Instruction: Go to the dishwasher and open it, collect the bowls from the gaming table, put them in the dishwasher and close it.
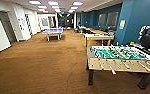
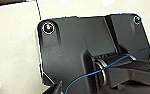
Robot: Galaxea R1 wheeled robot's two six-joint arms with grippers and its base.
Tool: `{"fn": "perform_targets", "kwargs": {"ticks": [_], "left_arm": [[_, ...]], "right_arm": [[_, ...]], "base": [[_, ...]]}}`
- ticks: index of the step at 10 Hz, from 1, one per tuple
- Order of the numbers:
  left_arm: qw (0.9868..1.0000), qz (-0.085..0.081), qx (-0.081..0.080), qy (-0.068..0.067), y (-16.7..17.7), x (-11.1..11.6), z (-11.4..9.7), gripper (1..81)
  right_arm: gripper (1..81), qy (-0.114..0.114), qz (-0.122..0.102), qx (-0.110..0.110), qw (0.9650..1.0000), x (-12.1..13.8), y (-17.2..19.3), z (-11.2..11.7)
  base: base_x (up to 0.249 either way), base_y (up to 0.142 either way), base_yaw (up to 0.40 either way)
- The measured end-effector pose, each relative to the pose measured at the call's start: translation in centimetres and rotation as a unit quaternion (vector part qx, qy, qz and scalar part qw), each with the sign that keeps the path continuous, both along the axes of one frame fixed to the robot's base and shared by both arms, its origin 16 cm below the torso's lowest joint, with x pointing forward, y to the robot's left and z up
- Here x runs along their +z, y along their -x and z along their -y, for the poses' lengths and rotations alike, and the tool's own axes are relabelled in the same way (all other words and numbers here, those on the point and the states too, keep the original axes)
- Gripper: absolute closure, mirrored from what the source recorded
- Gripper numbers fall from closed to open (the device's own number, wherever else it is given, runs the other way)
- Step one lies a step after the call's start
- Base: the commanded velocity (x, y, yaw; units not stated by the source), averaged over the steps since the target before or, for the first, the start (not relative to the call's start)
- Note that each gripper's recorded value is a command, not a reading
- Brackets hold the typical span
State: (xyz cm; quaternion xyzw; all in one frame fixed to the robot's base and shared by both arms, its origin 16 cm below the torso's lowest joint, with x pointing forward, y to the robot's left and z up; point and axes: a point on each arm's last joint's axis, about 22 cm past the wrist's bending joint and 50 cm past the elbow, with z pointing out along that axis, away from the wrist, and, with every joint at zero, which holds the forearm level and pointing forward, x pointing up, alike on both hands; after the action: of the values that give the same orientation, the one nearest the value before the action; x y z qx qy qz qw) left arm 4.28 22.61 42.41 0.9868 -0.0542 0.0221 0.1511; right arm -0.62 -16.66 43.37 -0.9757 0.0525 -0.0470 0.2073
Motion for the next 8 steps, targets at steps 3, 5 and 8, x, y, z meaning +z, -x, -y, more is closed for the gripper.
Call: {"fn": "perform_targets", "kwargs": {"ticks": [3, 5, 8], "left_arm": [[1.0, -0.002, 0.008, 0.0, 0.0, 0.0, 0.0, 1.0], [1.0, -0.003, 0.009, 0.0, 0.0, 0.0, 0.0, 1.0], [0.9999, -0.011, 0.012, -0.001, 1.5, 0.0, -0.1, 1.0]], "right_arm": [[1.0, -0.003, 0.0, 0.0, 1.0, 0.1, 0.0, -0.5], [1.0, -0.003, 0.0, 0.0, 1.0, 0.1, 0.1, -0.5], [1.0, -0.006, -0.008, 0.001, 0.9999, 0.1, 1.7, -1.0]], "base": [[0.0, 0.0, 0.0], [0.0, 0.0, 0.0], [0.1, 0.0, 0.0]]}}
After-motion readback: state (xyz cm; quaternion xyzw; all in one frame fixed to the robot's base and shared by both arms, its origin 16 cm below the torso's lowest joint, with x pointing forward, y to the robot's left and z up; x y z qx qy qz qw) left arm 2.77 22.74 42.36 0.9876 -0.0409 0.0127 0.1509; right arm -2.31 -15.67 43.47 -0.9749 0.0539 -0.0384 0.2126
